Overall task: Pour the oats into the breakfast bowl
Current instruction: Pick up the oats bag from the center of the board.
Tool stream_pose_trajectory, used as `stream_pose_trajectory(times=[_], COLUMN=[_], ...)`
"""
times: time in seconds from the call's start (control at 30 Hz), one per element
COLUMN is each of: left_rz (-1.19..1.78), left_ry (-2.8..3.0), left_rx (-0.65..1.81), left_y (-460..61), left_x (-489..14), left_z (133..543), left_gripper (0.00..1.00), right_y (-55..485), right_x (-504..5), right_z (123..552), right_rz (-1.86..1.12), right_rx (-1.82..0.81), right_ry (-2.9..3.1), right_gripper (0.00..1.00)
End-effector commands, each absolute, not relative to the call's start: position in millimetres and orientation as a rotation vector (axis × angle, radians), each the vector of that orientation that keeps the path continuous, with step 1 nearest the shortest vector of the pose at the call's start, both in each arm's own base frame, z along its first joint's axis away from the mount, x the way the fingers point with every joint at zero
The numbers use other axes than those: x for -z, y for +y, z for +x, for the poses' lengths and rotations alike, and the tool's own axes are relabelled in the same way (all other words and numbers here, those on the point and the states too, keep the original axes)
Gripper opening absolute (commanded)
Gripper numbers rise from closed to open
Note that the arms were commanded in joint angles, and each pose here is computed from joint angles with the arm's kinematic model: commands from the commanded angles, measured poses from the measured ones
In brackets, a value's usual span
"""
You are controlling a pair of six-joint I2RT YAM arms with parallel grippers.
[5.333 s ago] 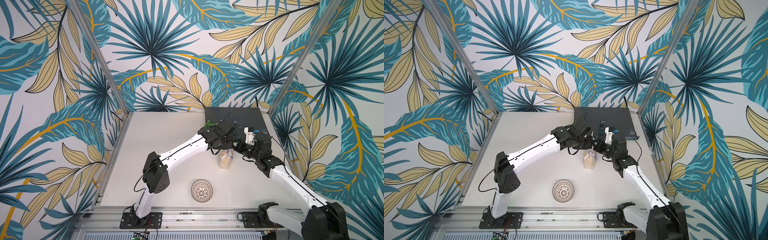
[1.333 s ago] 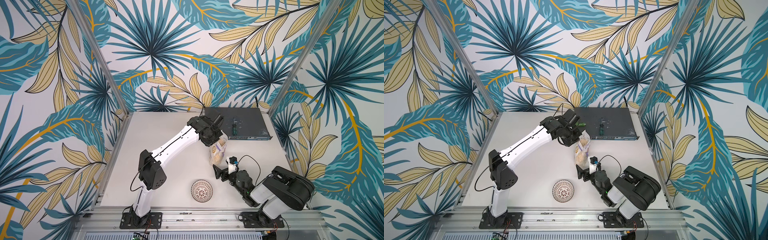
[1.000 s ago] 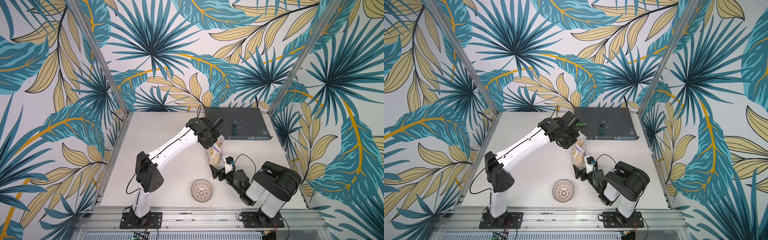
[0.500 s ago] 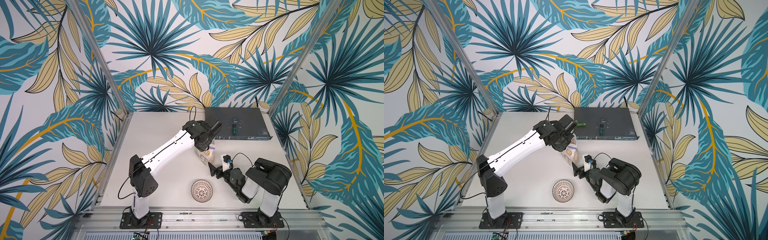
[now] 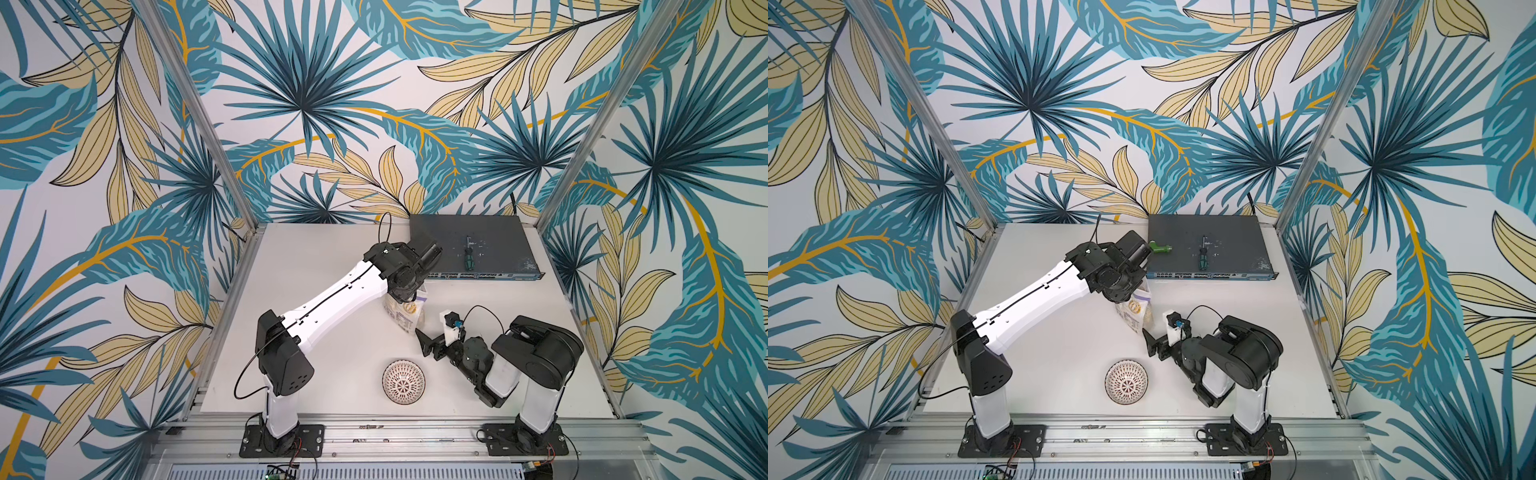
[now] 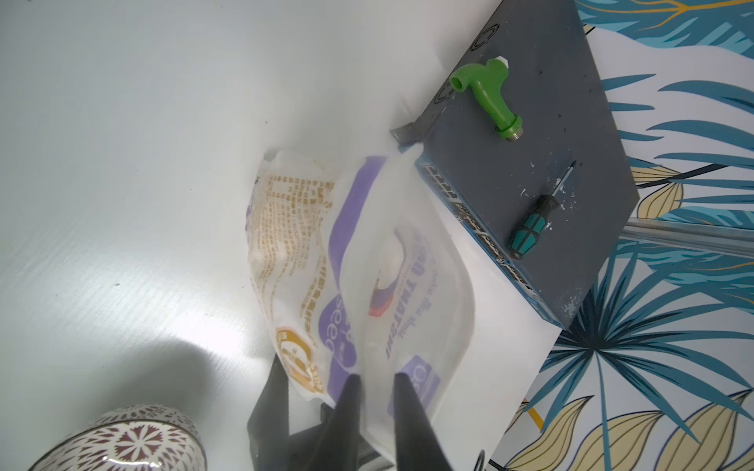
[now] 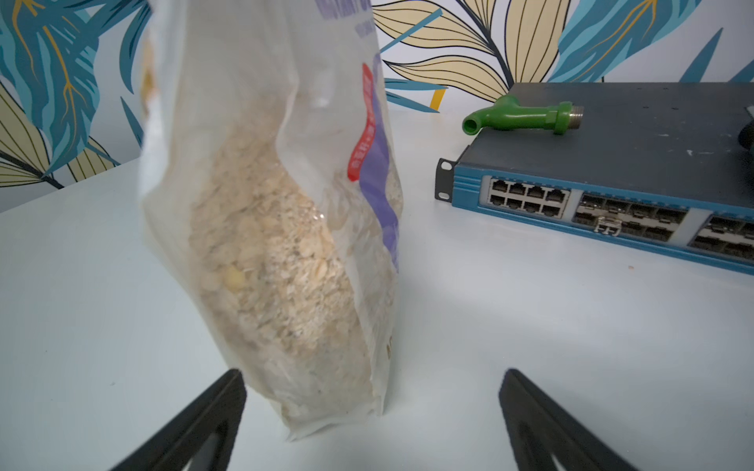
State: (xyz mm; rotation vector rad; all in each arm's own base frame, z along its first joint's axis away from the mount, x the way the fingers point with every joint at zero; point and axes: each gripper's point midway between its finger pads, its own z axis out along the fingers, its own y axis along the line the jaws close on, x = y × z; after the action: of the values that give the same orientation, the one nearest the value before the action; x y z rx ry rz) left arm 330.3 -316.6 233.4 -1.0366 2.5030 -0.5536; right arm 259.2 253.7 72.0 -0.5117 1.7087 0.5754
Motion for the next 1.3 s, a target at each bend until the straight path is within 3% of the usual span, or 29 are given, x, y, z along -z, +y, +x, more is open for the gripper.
stream_pose_trajectory(times=[0.0,0.03,0.1,0.17,0.27,0.47,0.57,0.77,0.97,1.27], left_rz=[-0.911,-0.876,-0.811,-0.722,-0.616,-0.512,-0.475,-0.604,-0.689,-0.715], left_ry=[2.486,2.500,2.506,2.517,2.515,2.375,2.288,2.300,2.419,2.532], left_rx=[0.715,0.721,0.735,0.755,0.720,0.578,0.515,0.447,0.456,0.419], left_y=[-328.8,-330.8,-333.4,-335.5,-326.0,-270.7,-238.6,-184.8,-175.5,-183.9], left_x=[-267.7,-269.9,-276.3,-285.0,-295.6,-312.9,-319.9,-284.3,-230.4,-184.4], left_z=[336.4,336.7,337.5,337.1,332.6,320.2,312.2,305.6,319.2,353.5], left_gripper=[0.31,0.36,0.59,0.71,0.81,0.82,0.90,0.94,0.88,0.88], right_y=[259.3,259.0,258.9,260.7,261.1,264.5,266.9,273.1,276.2,283.1], right_x=[-73.9,-75.7,-77.5,-77.0,-76.3,-76.0,-72.4,-66.2,-58.1,-47.8], right_z=[250.8,249.9,249.1,247.8,249.2,256.1,260.8,269.0,276.5,280.7], right_rz=[-0.586,-0.586,-0.588,-0.608,-0.611,-0.606,-0.619,-0.630,-0.638,-0.653], right_rx=[-0.602,-0.605,-0.608,-0.610,-0.601,-0.578,-0.549,-0.534,-0.513,-0.542], right_ry=[1.677,1.671,1.666,1.663,1.657,1.651,1.657,1.663,1.669,1.666], right_gripper=[1.00,1.00,1.00,1.00,1.00,1.00,1.00,0.99,1.00,1.00])
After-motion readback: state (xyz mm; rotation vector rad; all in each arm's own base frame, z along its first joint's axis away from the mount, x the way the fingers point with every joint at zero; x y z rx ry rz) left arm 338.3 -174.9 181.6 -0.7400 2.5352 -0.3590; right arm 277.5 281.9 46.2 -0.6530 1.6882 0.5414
